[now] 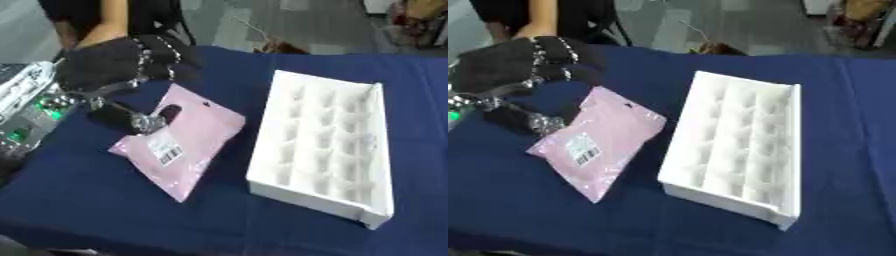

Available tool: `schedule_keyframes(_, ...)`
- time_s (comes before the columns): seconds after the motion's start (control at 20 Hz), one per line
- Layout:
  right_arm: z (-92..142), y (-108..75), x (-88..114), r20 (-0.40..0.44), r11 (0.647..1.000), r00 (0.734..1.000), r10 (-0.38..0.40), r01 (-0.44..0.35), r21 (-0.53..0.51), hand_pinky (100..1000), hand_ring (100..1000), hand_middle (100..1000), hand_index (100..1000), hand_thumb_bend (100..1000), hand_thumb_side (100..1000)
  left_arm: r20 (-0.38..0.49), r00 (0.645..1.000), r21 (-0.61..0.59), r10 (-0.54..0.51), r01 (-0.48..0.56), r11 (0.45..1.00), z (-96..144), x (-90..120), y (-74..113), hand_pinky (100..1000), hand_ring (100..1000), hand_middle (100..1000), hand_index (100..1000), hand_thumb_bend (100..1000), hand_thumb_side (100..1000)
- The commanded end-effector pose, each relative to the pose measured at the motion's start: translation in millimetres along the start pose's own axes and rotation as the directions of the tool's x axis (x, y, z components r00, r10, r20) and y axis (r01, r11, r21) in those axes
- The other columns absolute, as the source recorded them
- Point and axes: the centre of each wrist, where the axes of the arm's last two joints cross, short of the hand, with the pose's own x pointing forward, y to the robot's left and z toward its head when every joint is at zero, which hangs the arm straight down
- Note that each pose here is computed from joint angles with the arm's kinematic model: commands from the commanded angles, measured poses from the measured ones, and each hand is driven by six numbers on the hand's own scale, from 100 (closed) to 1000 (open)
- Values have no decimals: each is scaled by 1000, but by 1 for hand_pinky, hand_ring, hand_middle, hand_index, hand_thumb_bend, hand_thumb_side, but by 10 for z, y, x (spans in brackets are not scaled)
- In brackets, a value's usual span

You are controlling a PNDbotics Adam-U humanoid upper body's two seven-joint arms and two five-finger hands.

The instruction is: Pick up objects on the table and place them in the box.

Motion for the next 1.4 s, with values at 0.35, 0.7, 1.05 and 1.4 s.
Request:
schedule_keyframes(0.35,-25,-117,53,24,999,999,43,-43,0,589,686,802,938,100,690,-19,995,-197,100,-102,975,-7,-10,104,729,897,929,991,450,910)
schedule_keyframes(0.7,-25,-108,50,24,999,999,40,-40,3,589,686,802,938,100,692,-57,963,-202,262,-268,942,-59,1,102,720,891,945,1000,305,1000)
schedule_keyframes(1.05,-23,-94,44,25,999,999,36,-36,9,589,686,802,938,100,694,-131,887,-199,443,-462,864,-116,-47,44,699,876,968,1000,200,1000)
schedule_keyframes(1.4,-24,-89,42,27,999,999,34,-34,13,589,686,802,938,100,694,-287,849,-190,445,-505,842,-99,-267,-37,736,900,974,1000,208,1000)
